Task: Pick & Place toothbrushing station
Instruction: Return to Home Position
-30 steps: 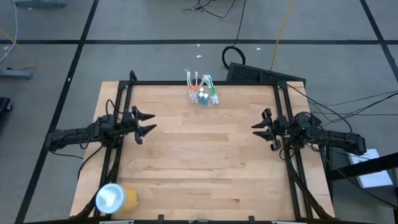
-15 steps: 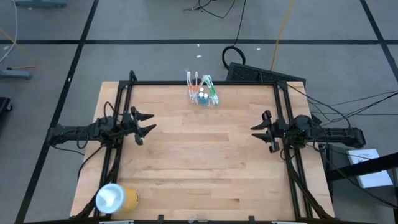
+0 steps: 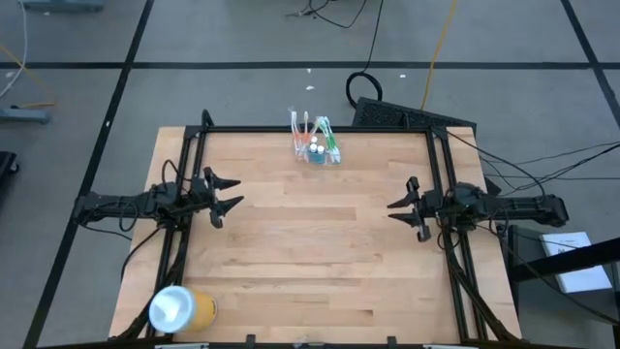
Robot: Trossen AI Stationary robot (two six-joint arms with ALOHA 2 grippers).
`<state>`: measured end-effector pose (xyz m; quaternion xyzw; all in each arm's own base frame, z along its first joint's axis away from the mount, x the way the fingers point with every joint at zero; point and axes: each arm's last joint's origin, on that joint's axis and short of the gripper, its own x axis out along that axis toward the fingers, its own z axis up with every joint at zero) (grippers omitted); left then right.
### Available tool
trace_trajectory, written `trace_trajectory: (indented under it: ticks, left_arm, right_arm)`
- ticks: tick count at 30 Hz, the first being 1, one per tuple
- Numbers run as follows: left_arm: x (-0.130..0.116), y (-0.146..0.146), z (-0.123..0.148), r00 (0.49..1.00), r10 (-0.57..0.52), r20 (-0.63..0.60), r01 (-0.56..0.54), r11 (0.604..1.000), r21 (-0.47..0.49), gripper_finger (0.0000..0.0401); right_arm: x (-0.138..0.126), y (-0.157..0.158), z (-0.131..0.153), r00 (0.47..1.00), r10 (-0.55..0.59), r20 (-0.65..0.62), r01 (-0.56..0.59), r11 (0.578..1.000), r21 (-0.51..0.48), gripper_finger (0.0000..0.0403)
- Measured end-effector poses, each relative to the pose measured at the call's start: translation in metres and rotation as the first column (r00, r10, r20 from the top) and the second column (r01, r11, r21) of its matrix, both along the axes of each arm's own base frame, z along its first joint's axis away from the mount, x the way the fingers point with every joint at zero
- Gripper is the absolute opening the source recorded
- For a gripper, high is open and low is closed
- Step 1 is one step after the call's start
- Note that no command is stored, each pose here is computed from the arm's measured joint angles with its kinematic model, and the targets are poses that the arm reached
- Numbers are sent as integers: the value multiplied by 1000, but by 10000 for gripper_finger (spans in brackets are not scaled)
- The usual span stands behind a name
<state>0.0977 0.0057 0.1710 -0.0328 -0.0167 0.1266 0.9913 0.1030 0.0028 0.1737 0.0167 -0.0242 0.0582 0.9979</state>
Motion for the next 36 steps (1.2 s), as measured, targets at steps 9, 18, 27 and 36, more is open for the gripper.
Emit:
trace_trajectory:
  ticks: [9, 18, 27, 36]
  left_arm:
    - [0, 0, 5, 999, -3, 54, 1, 1000, 29, 253]
    - [0, 0, 5, 999, -2, 40, -1, 997, 80, 253]
    - [0, 0, 6, 999, -2, 44, -1, 997, 80, 253]
    - [0, 0, 6, 999, -2, 44, -1, 997, 80, 253]
  right_arm:
    - [0, -1, -1, 999, -36, -8, 36, 999, -21, 105]
    - [0, -1, -1, 999, -35, -6, 35, 999, -21, 105]
    - [0, -1, -1, 999, -34, -6, 34, 999, -21, 105]
    - [0, -1, -1, 999, -34, -6, 34, 999, -21, 105]
